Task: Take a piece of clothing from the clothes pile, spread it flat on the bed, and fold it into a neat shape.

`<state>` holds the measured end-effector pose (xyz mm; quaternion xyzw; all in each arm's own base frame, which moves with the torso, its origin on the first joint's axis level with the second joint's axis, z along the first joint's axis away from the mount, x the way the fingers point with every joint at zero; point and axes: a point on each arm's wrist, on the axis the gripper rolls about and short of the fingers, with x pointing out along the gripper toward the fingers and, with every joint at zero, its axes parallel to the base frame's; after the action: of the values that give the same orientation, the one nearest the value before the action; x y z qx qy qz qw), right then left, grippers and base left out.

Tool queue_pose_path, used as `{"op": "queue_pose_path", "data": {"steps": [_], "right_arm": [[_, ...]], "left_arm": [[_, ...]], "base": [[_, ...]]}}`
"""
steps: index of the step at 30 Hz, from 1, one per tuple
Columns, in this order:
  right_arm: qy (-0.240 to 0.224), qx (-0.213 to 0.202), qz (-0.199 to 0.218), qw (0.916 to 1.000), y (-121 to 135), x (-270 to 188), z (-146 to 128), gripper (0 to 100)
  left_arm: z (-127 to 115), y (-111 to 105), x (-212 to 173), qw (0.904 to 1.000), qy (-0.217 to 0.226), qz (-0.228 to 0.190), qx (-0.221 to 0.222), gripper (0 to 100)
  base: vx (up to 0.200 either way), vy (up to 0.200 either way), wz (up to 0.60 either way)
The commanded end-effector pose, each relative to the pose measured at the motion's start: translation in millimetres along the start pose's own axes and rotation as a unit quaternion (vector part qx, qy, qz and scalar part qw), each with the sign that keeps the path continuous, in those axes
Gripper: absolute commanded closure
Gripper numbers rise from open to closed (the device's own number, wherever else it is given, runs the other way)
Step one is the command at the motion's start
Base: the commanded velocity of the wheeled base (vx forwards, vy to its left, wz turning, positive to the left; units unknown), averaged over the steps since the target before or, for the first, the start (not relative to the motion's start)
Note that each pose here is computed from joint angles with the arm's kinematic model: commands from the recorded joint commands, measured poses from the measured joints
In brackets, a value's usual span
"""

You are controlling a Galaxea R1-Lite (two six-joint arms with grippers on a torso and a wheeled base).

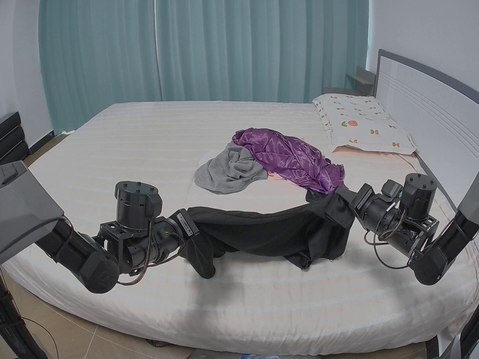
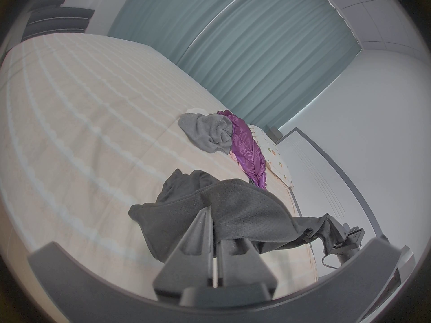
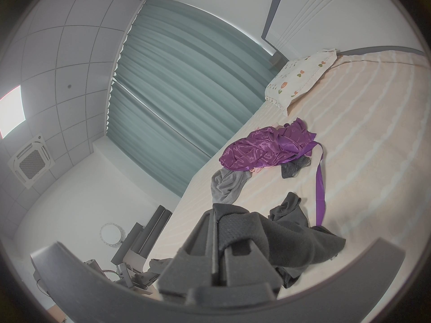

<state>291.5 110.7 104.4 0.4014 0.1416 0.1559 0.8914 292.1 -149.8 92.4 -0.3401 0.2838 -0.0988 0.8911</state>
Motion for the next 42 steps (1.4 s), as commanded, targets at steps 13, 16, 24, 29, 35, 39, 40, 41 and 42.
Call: {"op": "queue_pose_path", "data": {"steps": [13,16,24,29,35,39,40,41,42], "right_arm": [[-0.001,0.000,0.002,1.0000,-3,-8,-4,100],[-0.002,0.000,0.003,1.0000,-2,-8,-4,100],[-0.013,-0.003,0.014,0.9998,0,-10,-4,100],[-0.020,-0.003,0.013,0.9997,0,-9,-3,100],[-0.023,-0.002,0.015,0.9996,1,-9,-2,100],[-0.025,-0.002,0.015,0.9996,2,-9,-2,100],[-0.025,-0.002,0.015,0.9996,1,-9,-1,100],[-0.026,-0.001,0.016,0.9995,1,-9,-1,100],[-0.026,-0.001,0.015,0.9995,1,-9,-1,100]], "left_arm": [[-2,3,-1,0.9997,-0.016,-0.011,-0.016,100],[-2,2,-4,0.9995,-0.014,-0.015,-0.023,100],[0,2,-4,0.9995,-0.017,-0.016,-0.023,100],[3,-1,-9,0.9992,-0.024,-0.022,-0.022,100],[7,-6,-17,0.9987,-0.033,-0.033,-0.023,100],[9,-7,-18,0.9985,-0.035,-0.035,-0.023,100],[9,-7,-18,0.9985,-0.035,-0.035,-0.023,100],[9,-8,-18,0.9984,-0.036,-0.036,-0.023,100],[9,-7,-18,0.9985,-0.036,-0.035,-0.023,100]], "base": [[0.000,0.000,0.00],[0.000,0.133,0.00],[0.000,0.200,0.00],[0.000,0.200,0.00],[0.000,0.200,0.00],[0.000,0.200,0.00],[0.000,0.200,0.00],[0.000,0.200,0.00],[0.000,0.200,0.00]]}}
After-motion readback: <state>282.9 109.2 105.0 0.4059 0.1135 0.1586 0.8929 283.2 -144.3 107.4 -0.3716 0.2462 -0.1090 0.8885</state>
